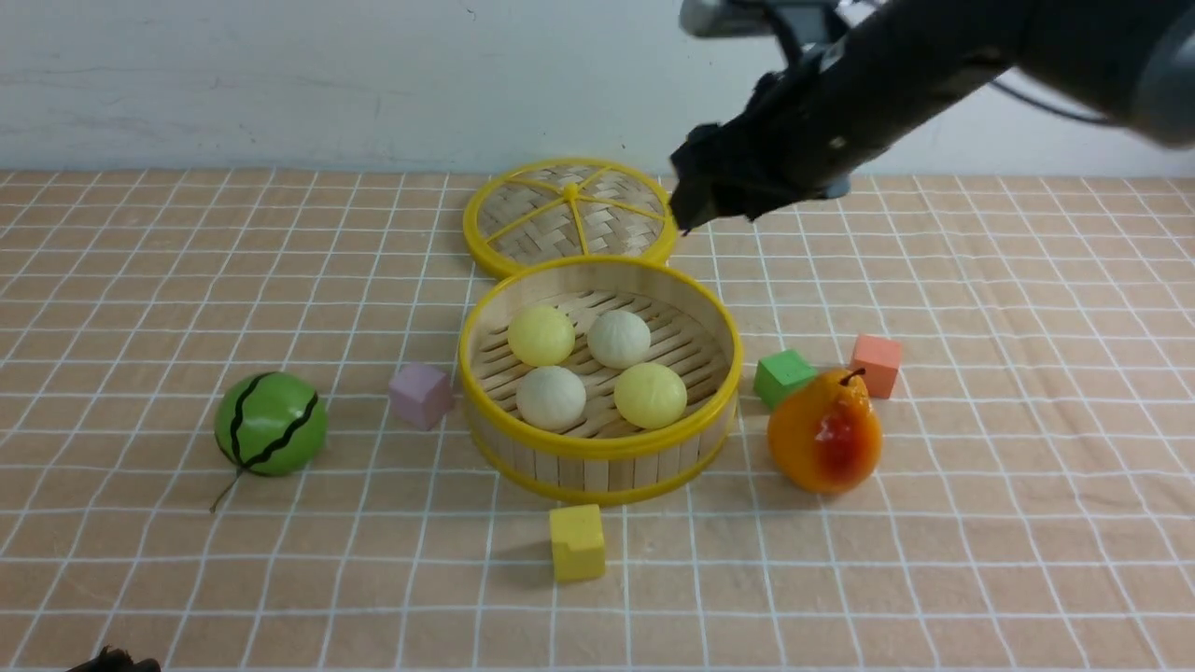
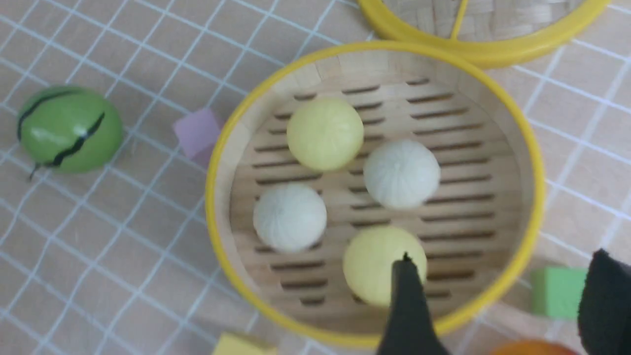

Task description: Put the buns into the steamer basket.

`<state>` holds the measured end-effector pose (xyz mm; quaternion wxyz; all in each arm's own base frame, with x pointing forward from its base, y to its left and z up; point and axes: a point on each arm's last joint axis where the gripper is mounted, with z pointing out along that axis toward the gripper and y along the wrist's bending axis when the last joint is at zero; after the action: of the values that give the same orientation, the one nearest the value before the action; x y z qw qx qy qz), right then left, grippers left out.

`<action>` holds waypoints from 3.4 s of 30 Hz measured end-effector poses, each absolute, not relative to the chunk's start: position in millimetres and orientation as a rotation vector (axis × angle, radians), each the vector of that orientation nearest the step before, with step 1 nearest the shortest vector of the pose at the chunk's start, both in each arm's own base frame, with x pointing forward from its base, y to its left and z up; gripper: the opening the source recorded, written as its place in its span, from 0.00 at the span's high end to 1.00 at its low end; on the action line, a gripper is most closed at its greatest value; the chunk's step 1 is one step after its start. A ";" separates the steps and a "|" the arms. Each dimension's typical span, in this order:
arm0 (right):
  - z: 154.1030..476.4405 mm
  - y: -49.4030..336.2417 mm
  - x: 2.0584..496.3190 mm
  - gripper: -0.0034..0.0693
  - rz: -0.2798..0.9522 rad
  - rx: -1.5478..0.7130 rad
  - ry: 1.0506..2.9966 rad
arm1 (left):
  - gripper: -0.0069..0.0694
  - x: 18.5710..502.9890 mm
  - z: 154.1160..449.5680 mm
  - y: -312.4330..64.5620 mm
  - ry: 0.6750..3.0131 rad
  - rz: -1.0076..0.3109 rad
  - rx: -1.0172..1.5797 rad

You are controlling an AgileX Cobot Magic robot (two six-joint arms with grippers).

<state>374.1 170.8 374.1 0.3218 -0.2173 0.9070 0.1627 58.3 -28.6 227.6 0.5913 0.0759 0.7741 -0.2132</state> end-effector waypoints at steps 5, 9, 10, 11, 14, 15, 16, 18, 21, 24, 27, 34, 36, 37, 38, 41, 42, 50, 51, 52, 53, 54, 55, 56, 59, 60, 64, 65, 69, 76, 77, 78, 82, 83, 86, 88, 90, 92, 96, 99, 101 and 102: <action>428.2 130.8 295.2 0.77 0.326 -0.530 2.410 | 0.72 58.3 227.6 -28.6 1.801 -0.496 0.177; 443.3 104.2 233.4 0.97 0.327 -0.466 2.371 | 0.72 58.3 227.6 -28.6 1.801 -0.496 0.177; 444.1 99.0 220.8 0.98 0.330 -0.459 2.356 | 0.72 58.3 227.6 -28.6 1.801 -0.496 0.177; 444.3 93.9 209.0 0.98 0.330 -0.451 2.336 | 0.72 58.3 227.6 -28.6 1.801 -0.496 0.177; 442.5 74.5 166.8 0.98 0.317 -0.423 2.233 | 0.72 58.3 227.6 -28.6 1.801 -0.496 0.177; 441.1 68.3 153.4 0.98 0.318 -0.402 2.197 | 0.72 58.3 227.6 -28.6 1.801 -0.496 0.177; 440.8 67.0 150.7 0.98 0.319 -0.397 2.190 | 0.72 58.3 227.6 -28.6 1.801 -0.496 0.177; 434.7 53.1 120.0 0.97 0.347 -0.316 2.115 | 0.71 58.3 227.6 -28.6 1.801 -0.496 0.177; 423.7 41.8 96.9 0.96 0.377 -0.220 2.094 | 0.71 58.3 227.6 -28.6 1.801 -0.496 0.177; 408.8 39.8 95.6 0.96 0.368 -0.195 2.116 | 0.71 58.3 227.6 -28.6 1.801 -0.496 0.177; 385.0 41.6 101.0 0.95 0.348 -0.196 2.186 | 0.70 58.3 227.6 -28.6 1.801 -0.496 0.177; 345.9 42.9 105.6 0.94 0.309 -0.207 2.305 | 0.69 58.3 227.6 -28.6 1.801 -0.496 0.177; 340.7 41.8 106.3 0.94 0.284 -0.213 2.318 | 0.69 58.3 227.6 -28.6 1.801 -0.496 0.177; 339.1 41.5 106.7 0.95 0.276 -0.214 2.321 | 0.69 58.3 227.6 -28.6 1.801 -0.496 0.177; 335.2 40.6 107.8 0.96 0.259 -0.219 2.304 | 0.69 58.3 227.6 -28.6 1.801 -0.496 0.177; 315.9 31.6 105.0 0.98 0.219 -0.204 2.179 | 0.69 58.3 227.6 -28.6 1.801 -0.496 0.177; 311.1 30.2 103.0 0.98 0.215 -0.199 2.174 | 0.69 58.3 227.6 -28.6 1.801 -0.496 0.177; 197.7 3.6 65.0 0.98 0.100 0.050 1.884 | 0.67 58.3 227.6 -28.6 1.801 -0.496 0.177; 187.3 2.8 62.4 0.98 0.095 0.063 1.859 | 0.67 58.3 227.6 -28.6 1.801 -0.496 0.177; 180.3 2.4 59.5 0.98 0.093 0.070 1.850 | 0.67 58.3 227.6 -28.6 1.801 -0.496 0.177; 175.8 2.2 56.6 0.98 0.085 0.068 1.857 | 0.67 58.3 227.6 -28.6 1.801 -0.496 0.177; 174.6 2.2 55.6 0.98 0.083 0.066 1.860 | 0.67 58.3 227.6 -28.6 1.801 -0.496 0.177; 172.5 1.9 53.6 0.98 0.074 0.064 1.869 | 0.67 58.3 227.4 -28.6 1.803 -0.496 0.177; 172.7 1.6 53.0 0.98 0.070 0.066 1.867 | 0.67 58.3 227.6 -28.6 1.801 -0.496 0.177; 172.8 1.5 52.4 0.98 0.072 0.073 1.873 | 0.67 58.2 227.2 -28.6 1.805 -0.496 0.177; 172.6 1.6 52.3 0.98 0.073 0.074 1.874 | 0.67 58.2 227.2 -28.6 1.805 -0.496 0.177; 172.9 1.6 52.3 0.98 0.075 0.075 1.875 | 0.66 58.2 227.2 -28.6 1.805 -0.496 0.177; 172.9 1.6 52.3 0.98 0.075 0.075 1.875 | 0.66 58.2 227.2 -28.6 1.806 -0.496 0.177; 172.8 1.6 52.3 0.98 0.075 0.075 1.875 | 0.65 58.2 227.2 -28.6 1.806 -0.496 0.177; 172.8 1.6 52.3 0.97 0.075 0.075 1.875 | 0.65 58.2 227.2 -28.6 1.806 -0.496 0.177; 172.8 1.6 52.3 0.97 0.075 0.075 1.875 | 0.64 58.2 227.2 -28.6 1.806 -0.496 0.177; 172.8 1.6 52.3 0.97 0.075 0.075 1.875 | 0.64 58.2 227.2 -28.6 1.806 -0.496 0.177; 172.8 1.6 52.3 0.96 0.075 0.075 1.875 | 0.64 58.2 227.1 -28.6 1.806 -0.496 0.177; 172.8 1.6 52.3 0.96 0.075 0.075 1.875 | 0.64 58.2 227.1 -28.6 1.806 -0.496 0.177; 172.8 1.6 52.3 0.95 0.075 0.075 1.875 | 0.63 58.6 227.9 -28.2 1.795 -0.479 0.188; 172.8 1.6 52.3 0.95 0.075 0.075 1.875 | 0.63 59.2 228.5 -27.3 1.781 -0.445 0.209; 172.8 1.6 52.3 0.95 0.076 0.076 1.875 | 0.63 60.0 228.8 -25.2 1.774 -0.404 0.205; 172.8 1.6 52.3 0.95 0.077 0.077 1.875 | 0.65 59.9 229.7 -21.4 1.764 -0.375 0.147; 172.8 1.6 52.3 0.94 0.077 0.077 1.875 | 0.78 53.4 231.1 -10.9 1.716 -0.356 -0.085; 172.8 1.7 52.2 0.94 0.077 0.077 1.876 | 0.92 49.3 220.6 -7.5 1.686 -0.359 -0.193; 172.8 1.7 52.2 0.94 0.078 0.078 1.876 | 0.93 50.8 207.6 -7.1 1.715 -0.353 -0.220; 172.8 1.7 52.2 0.94 0.078 0.078 1.876 | 0.93 52.5 194.0 -7.0 1.753 -0.347 -0.233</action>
<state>52.2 1.7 172.8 0.5902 0.0336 0.8059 0.0334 52.5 -7.0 194.0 0.6208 -0.1015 0.7626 -0.1509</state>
